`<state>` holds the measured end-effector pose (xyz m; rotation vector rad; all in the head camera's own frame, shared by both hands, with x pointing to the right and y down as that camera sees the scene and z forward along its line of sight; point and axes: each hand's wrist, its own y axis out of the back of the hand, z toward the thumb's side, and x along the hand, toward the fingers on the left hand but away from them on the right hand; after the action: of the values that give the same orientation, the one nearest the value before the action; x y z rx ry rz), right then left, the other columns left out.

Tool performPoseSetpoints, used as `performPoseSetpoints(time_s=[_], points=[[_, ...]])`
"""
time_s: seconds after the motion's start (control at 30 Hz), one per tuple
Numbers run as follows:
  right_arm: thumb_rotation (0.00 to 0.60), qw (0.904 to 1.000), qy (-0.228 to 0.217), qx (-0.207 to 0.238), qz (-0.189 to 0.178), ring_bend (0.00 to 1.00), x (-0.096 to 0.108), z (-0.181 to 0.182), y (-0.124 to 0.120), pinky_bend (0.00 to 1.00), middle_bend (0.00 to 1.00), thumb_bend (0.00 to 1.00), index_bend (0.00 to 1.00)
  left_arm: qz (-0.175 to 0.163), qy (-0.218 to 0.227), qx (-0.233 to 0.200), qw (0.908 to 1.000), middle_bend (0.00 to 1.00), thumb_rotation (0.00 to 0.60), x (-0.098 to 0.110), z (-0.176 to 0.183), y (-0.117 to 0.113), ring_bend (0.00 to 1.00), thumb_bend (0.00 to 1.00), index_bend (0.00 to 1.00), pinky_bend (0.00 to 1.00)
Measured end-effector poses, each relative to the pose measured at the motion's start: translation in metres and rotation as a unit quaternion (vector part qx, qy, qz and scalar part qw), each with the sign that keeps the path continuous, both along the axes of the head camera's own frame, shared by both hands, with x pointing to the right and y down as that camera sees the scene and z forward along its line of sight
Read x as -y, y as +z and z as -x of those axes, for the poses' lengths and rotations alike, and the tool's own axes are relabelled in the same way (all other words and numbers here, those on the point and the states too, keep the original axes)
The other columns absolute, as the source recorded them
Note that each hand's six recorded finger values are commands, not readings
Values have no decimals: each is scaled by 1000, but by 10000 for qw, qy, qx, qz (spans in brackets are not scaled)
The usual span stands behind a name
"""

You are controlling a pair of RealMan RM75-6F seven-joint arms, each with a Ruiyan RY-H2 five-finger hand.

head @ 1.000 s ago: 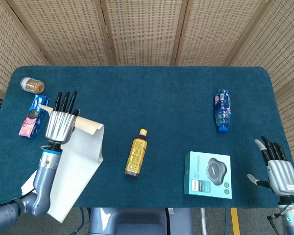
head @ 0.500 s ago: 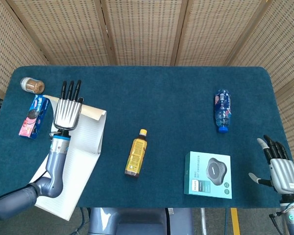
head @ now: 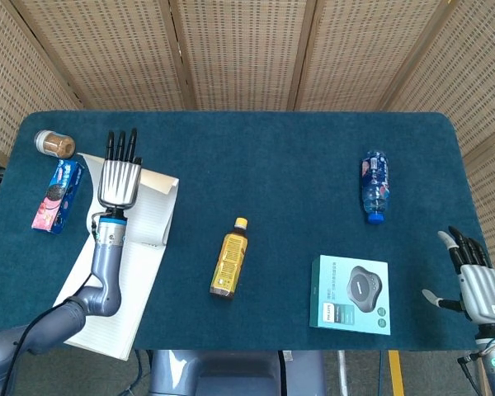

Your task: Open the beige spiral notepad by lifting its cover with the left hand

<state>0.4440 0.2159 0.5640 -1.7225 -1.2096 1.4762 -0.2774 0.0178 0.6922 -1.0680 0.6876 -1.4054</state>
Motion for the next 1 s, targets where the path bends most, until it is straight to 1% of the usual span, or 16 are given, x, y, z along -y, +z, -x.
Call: performPoseSetpoints(time_s=[0.13,0.2,0.27,0.4,0.53,0.7,0.83,0.93,1.0], points=[[600,10000,-18,2,-11,0,-1,1,-1,0,0,0,0,16,14,-11,10000,0,600,-4,1,2,0,233,194,0],[600,10000,-37,-3,-6,0,-1,2,-1,0,0,0,0,9,0,-7,10000,0,600,-5,3,2,0,192,104,0],[600,10000,-60,-2,-3,0,-2,3,-1,0,0,0,0,0,-17,16,10000,0,600,-6,6,1,0,171,41,0],[600,9999,-98,20,-33,0,-2,6,-3,0,0,0,0,-39,-38,134,9999,0,600,-6,13,-1,0,165,31,0],[600,10000,-96,21,-16,0,-3,5,-3,0,0,0,0,-65,-103,37,9999,0,600,-6,17,-6,0,160,31,0],[600,9999,-146,27,14,0,-3,7,-3,0,0,0,0,79,-219,-434,9988,0,600,-14,17,-14,0,24,31,0],[600,9998,-205,-4,30,0,-4,10,-2,0,0,0,0,287,-328,-910,9949,0,600,-28,21,-24,0,0,31,0],[600,9997,-239,-47,45,0,-5,12,-1,0,0,0,0,492,-458,-1340,9887,0,600,-45,30,-37,0,0,31,0],[600,9996,-252,-77,48,0,-5,12,-1,0,0,0,0,613,-548,-1545,9846,0,600,-57,37,-44,0,0,31,0]])
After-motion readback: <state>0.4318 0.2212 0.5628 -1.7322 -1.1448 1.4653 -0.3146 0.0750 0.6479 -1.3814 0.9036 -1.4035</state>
